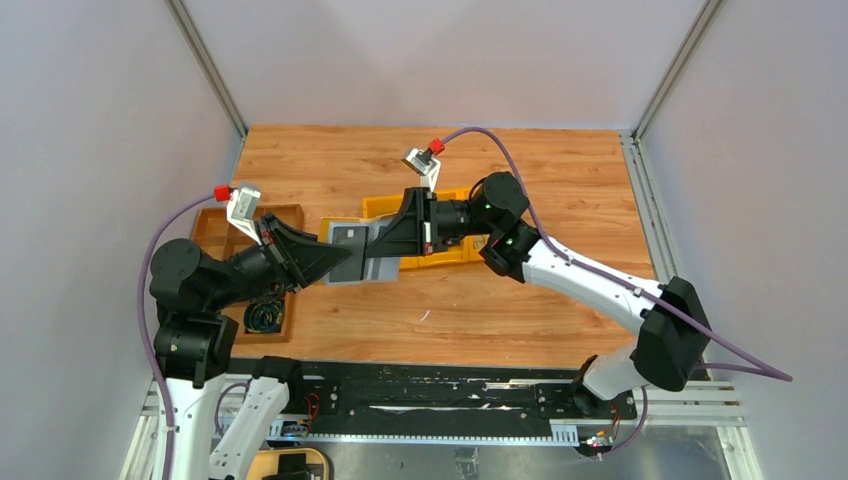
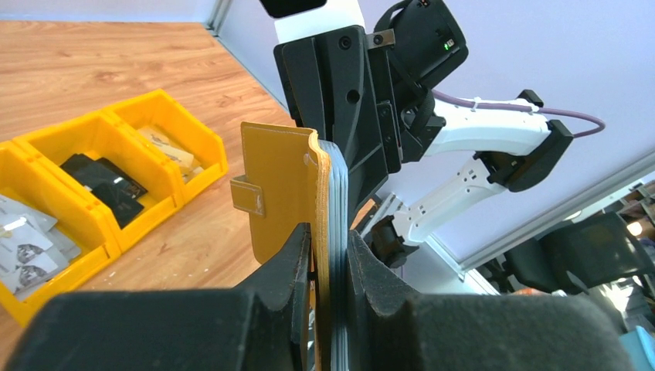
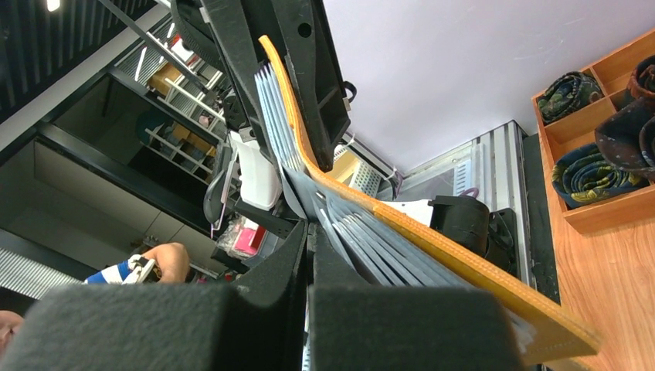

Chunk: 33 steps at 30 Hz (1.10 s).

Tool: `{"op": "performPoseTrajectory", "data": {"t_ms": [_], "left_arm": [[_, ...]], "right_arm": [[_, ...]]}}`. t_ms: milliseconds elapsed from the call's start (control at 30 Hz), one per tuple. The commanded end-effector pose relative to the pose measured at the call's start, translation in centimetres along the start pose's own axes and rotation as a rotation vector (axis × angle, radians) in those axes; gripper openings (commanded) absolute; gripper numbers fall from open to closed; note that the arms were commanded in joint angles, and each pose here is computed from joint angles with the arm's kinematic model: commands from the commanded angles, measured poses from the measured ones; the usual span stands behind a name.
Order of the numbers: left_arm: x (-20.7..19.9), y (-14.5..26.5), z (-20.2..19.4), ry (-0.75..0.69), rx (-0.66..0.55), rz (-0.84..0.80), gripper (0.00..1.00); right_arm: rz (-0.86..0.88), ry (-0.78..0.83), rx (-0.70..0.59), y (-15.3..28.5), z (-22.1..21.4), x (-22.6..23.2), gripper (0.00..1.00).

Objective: Take the credit cards out of the card holder
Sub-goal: Remove the credit card from the card holder.

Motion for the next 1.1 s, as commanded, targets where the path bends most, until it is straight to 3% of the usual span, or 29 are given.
{"op": "performPoseTrajectory", "data": {"t_ms": [0,267,300,367,400,700,1067], "left_arm": [[-1.4,0.2,0.2,-0.002,0.035,-0.080,0.04],[-2.0,0.4,0.6,-0.017,0.018,-0.082,0.00],[-1.9,0.4,0.6,-0.017,0.016,-0.080,0.00],[-1.9,0.4,0.6,-0.019,0.013,-0.078,0.00],[-2.0,0.4,0.6,-0.020,0.011,-0.078,0.00],[-1.6,0.2,0.6,-0.026,0.019,-0.066,0.00],[-1.6,0.1,0.7,-0.024,0.014,-0.084,0.00]], "right_arm": [[0.026,0.080,-0.024,0.5,0.3,1.7,0.00],[-0.143,0.114,0.020,1.4,-0.3,0.8,0.00],[-0.190,0.121,0.023,1.4,-0.3,0.7,0.03],[-0.207,0.138,0.016,1.3,0.0,0.9,0.28],[-0.204,0.140,0.008,1.3,0.2,1.0,0.33],[-0.133,0.126,0.004,-0.2,0.6,1.6,0.39],[-0.411,0.107,-0.109,-0.9,0.6,0.1,0.58]]}}
Point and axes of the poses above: each gripper's point midway between its finger pads, its own y axis back along the fingers, its own x axis along the line the jaws close on, z = x × y, the point moved 8 cm from there along y, back along the fingers, and after that the axes turned 4 degrees about y, right-handed, at the moved point
